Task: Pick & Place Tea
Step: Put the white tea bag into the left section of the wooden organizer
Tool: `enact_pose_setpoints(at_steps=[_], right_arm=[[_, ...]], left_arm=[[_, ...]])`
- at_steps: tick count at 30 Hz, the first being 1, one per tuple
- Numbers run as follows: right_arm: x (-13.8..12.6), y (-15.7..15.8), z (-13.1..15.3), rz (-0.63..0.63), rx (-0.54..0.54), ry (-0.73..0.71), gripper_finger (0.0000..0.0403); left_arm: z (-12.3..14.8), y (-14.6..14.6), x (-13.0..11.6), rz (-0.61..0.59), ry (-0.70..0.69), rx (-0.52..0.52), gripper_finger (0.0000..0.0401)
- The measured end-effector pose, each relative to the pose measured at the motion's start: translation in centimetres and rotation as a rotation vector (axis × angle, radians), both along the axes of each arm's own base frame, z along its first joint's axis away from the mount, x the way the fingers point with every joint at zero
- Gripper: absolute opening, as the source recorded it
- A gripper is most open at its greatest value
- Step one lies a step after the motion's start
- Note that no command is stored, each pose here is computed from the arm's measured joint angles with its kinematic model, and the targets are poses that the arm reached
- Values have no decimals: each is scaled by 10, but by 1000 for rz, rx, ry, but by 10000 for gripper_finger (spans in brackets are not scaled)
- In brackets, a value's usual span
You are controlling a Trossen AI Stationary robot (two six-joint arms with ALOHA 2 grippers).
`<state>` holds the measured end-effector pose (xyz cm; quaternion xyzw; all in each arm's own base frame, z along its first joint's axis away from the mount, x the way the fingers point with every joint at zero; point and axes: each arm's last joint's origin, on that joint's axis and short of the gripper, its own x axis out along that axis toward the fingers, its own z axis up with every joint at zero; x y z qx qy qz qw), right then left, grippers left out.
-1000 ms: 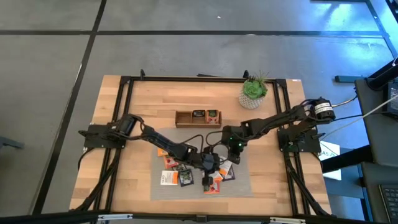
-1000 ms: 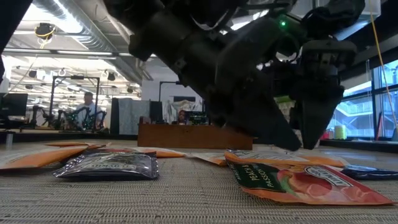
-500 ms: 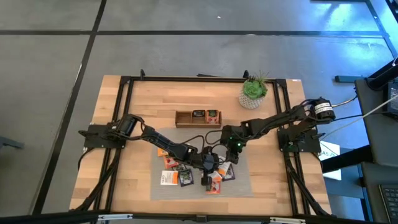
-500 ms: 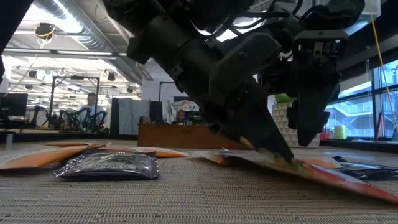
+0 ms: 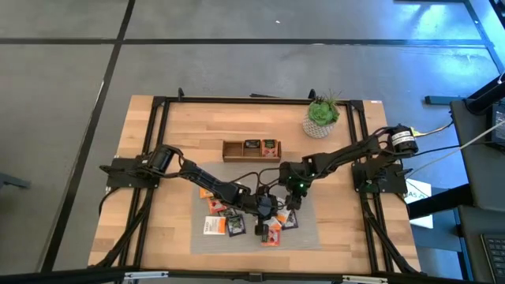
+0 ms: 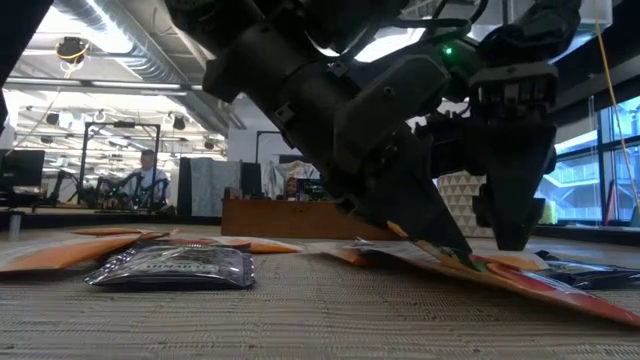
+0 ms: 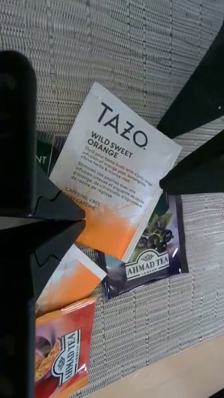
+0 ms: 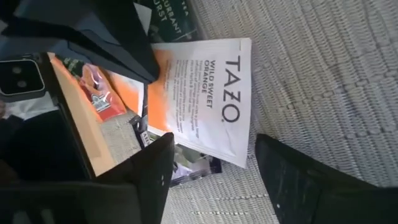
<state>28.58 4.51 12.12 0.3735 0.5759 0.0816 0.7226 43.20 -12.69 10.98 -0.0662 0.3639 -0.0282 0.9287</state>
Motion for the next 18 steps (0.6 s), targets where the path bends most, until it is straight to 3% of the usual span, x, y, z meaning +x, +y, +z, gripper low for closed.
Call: enact_pose_setpoints(at_steps=[6,18], right_arm=[[2,1,0,14,27,-17,189],[1,0,-1,-7,-9,-7,70]], left_arm=[[0,0,0,1,0,2,9],[-1,0,0,9,2,10,7]])
